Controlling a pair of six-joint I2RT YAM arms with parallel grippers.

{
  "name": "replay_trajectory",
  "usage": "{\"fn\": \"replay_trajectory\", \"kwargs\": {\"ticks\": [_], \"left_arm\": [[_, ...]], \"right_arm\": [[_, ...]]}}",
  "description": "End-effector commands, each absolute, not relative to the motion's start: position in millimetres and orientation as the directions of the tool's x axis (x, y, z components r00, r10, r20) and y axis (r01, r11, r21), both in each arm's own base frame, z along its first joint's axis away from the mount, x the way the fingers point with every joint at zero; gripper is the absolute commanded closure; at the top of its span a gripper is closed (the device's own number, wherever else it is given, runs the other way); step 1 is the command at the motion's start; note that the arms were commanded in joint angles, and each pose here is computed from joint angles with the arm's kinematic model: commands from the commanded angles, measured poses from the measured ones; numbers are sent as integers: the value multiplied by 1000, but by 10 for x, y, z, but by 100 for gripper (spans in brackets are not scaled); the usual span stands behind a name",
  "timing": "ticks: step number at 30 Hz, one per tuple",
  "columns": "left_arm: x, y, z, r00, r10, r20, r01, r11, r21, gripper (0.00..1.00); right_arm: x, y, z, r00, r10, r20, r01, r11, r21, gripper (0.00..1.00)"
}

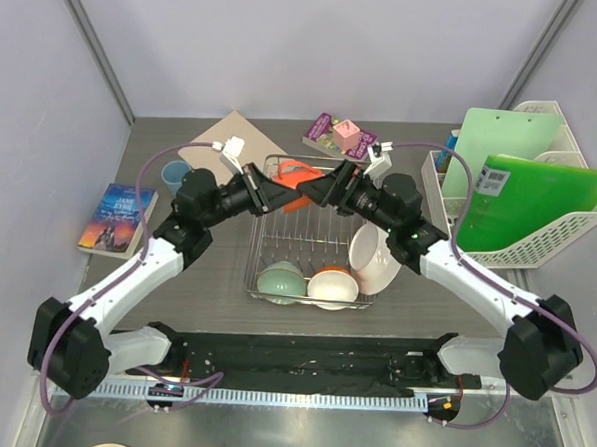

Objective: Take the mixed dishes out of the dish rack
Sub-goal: Pick up the cup from the dish rack, then place the cup at the center of the board.

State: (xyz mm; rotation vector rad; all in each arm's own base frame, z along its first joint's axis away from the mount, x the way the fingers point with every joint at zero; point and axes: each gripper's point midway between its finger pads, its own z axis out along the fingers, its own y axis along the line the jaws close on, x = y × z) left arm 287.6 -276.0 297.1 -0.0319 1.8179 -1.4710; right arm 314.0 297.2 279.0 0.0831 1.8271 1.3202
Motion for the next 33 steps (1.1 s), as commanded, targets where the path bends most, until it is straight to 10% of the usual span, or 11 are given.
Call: {"fn": "replay_trajectory", "kwargs": {"ticks": [1,19,33], "left_arm": [[3078,-2324,2820,-596,-490,-636,337,566,-752,100],[3539,-1507,3484,-419,-418,-806,161,839,-519,100],[4743,-870,2486,-570,-361,-738,-250,932,-263,100]], "right_arm": [[3313,2530,3460,-346,500,-794,-473,638,608,0],[3291,2028,3163,-301,449,-841,-277,803,528,0],[3166,1946,2632,-371,454,-810,-211,809,549,0]]}}
